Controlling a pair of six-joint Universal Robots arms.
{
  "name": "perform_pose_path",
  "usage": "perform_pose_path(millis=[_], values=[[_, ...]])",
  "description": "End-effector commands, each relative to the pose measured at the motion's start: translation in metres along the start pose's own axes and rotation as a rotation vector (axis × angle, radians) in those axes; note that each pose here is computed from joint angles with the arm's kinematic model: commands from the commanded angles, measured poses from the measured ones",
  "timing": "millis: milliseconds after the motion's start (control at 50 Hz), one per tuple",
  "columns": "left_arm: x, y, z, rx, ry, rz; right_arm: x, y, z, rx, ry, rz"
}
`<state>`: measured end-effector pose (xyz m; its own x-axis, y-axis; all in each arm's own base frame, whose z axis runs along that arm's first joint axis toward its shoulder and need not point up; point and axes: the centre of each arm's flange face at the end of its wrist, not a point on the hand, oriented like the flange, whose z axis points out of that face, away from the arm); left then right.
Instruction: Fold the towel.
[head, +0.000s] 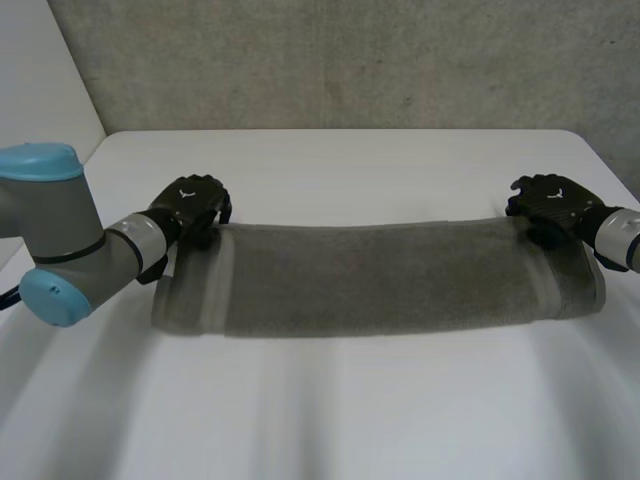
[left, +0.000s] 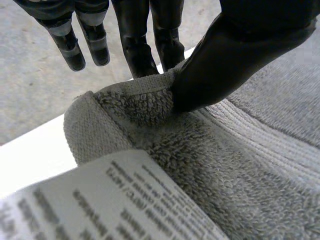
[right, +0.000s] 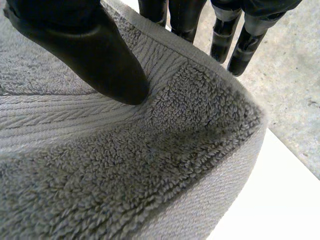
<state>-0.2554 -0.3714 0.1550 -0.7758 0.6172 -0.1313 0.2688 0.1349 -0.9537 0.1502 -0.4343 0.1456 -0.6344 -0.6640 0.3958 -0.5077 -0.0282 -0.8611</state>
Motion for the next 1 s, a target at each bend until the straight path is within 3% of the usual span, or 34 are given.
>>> perform_pose_path(millis=[20,400,560,660,800,1000], values=[[-0.007,-0.004,0.006,0.043,-0.042,0.023,-0.001,0.006,0.009,0.019,0.016,0.002],[-0.004,0.019,0.021,0.027,-0.041,0.023,-0.004,0.017,0.029,0.036,0.048,-0.011],[-0.006,0.009,0.018,0.041,-0.069,0.03,0.01,0.004,0.026,0.045,0.137,-0.033],[-0.006,-0.013,0.006,0.082,-0.078,0.047,0.025,-0.031,0.003,0.099,0.18,0.011],[0.0,-0.03,-0.02,0.091,-0.077,0.057,0.022,-0.049,-0.025,0.097,0.184,0.046],[0.028,0.009,-0.068,-0.083,-0.031,0.07,0.008,-0.016,-0.066,-0.04,0.176,0.122]])
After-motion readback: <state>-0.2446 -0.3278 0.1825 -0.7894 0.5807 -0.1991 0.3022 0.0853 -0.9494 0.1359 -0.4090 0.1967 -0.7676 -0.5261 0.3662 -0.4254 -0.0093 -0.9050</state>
